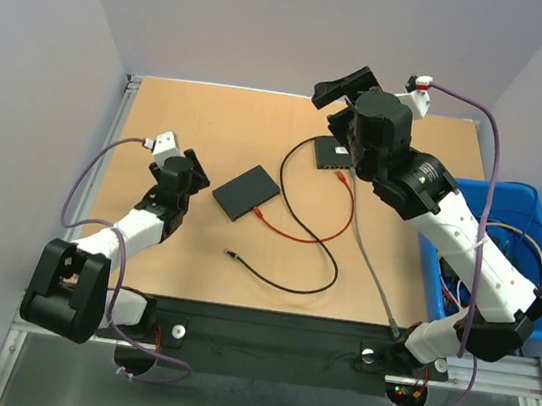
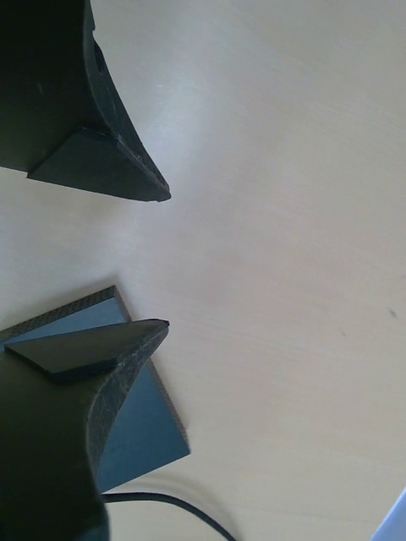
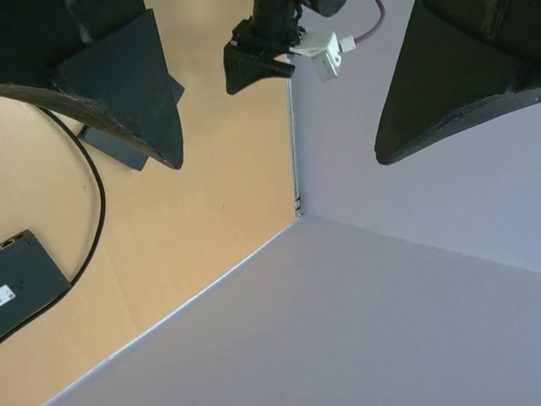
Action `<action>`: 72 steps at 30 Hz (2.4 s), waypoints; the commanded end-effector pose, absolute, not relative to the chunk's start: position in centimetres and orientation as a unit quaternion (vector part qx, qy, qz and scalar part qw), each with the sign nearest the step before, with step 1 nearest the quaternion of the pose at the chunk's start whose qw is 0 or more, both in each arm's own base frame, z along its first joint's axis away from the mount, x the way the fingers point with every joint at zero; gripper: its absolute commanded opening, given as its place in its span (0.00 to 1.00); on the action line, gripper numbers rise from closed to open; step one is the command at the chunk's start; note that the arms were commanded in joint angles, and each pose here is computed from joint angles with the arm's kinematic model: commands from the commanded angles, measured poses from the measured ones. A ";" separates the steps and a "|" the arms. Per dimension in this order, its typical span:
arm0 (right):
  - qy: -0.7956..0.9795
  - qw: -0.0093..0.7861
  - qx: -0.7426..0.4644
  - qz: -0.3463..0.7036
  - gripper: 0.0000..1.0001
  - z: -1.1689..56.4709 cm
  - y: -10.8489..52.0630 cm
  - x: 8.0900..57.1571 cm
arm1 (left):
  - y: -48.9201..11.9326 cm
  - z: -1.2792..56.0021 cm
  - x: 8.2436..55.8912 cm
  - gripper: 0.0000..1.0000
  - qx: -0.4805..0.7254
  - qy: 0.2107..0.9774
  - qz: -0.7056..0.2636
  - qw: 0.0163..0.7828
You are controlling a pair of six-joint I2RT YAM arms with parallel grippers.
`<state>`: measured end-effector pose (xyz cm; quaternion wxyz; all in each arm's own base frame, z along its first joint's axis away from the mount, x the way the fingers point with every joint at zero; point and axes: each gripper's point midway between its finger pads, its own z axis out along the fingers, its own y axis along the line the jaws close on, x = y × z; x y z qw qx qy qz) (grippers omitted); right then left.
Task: Insert the plug into the switch port
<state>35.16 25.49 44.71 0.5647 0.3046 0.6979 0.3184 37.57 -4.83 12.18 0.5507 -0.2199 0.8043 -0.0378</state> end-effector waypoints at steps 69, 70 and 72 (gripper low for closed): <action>0.589 0.617 0.380 0.358 1.00 50.9 17.9 31.3 | -17.1 2.9 18.9 0.80 -0.216 0.910 -0.214 0.283; 0.586 0.618 0.381 0.361 1.00 51.2 17.7 31.1 | -17.1 2.9 18.7 0.80 -0.218 0.911 -0.212 0.278; 0.584 0.618 0.383 0.360 1.00 51.1 17.4 31.0 | -17.4 2.7 17.9 0.81 -0.214 0.917 -0.210 0.264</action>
